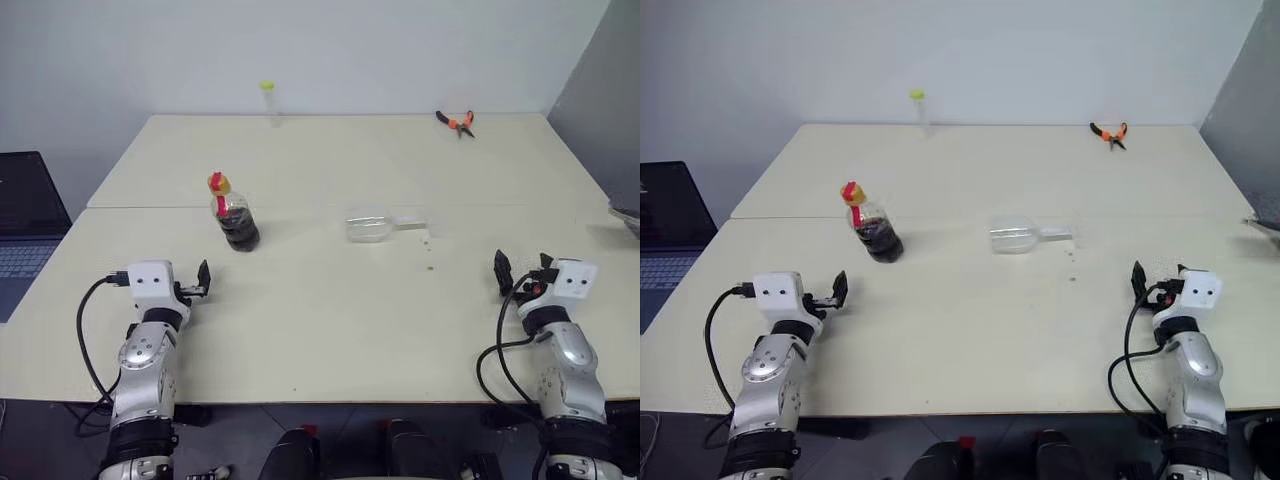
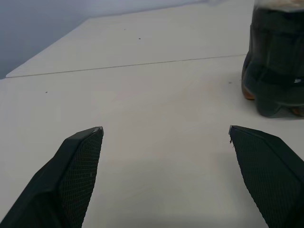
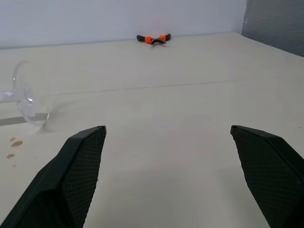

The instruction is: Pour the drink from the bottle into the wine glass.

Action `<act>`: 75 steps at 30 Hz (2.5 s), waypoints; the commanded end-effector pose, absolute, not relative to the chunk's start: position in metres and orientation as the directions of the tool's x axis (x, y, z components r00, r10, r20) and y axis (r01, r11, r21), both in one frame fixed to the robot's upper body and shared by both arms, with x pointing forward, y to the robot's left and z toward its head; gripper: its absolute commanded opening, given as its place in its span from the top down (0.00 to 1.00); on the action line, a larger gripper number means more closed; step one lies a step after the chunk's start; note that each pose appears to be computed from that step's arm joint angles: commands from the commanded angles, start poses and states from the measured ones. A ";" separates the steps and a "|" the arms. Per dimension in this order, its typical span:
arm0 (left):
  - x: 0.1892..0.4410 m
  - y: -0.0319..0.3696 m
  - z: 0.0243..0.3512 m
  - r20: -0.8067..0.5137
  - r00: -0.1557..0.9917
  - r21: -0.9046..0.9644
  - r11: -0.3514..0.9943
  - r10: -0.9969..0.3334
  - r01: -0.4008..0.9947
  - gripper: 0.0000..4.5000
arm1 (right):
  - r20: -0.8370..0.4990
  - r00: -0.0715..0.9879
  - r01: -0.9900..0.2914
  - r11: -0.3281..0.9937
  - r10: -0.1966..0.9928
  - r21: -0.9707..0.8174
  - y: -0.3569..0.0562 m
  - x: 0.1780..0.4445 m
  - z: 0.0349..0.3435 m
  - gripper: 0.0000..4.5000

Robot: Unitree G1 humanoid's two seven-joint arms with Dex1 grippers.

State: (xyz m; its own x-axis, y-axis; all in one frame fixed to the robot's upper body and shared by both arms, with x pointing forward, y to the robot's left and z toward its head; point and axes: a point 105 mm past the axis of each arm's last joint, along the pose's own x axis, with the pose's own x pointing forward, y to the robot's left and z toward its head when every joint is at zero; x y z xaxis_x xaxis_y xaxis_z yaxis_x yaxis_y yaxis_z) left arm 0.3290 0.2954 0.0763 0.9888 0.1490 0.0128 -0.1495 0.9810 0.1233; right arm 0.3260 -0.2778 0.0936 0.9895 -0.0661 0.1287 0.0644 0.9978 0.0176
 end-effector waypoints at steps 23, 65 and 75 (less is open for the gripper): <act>0.334 0.250 0.113 0.156 0.969 0.099 0.979 -0.190 0.176 0.00 | 0.078 0.716 -0.692 0.720 0.693 -0.045 -0.149 0.261 0.149 0.00; 0.427 0.221 0.122 0.126 0.966 0.024 0.974 -0.228 0.227 0.28 | 0.072 0.666 -0.741 0.669 0.743 -0.055 -0.132 0.264 0.163 0.00; 0.405 0.157 0.124 0.102 0.809 0.177 0.811 -0.579 0.558 0.59 | 0.074 0.636 -0.767 0.640 0.768 -0.042 -0.123 0.247 0.170 0.00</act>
State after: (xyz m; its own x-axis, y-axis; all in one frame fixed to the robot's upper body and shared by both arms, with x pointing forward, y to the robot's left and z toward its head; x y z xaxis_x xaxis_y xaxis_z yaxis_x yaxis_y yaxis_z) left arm 0.4094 0.1826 0.1097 0.8775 -0.4743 0.0708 0.4630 0.8763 0.1331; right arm 0.2551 -0.1286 0.1570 0.6620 0.7484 0.0412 -0.7484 0.6630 -0.0187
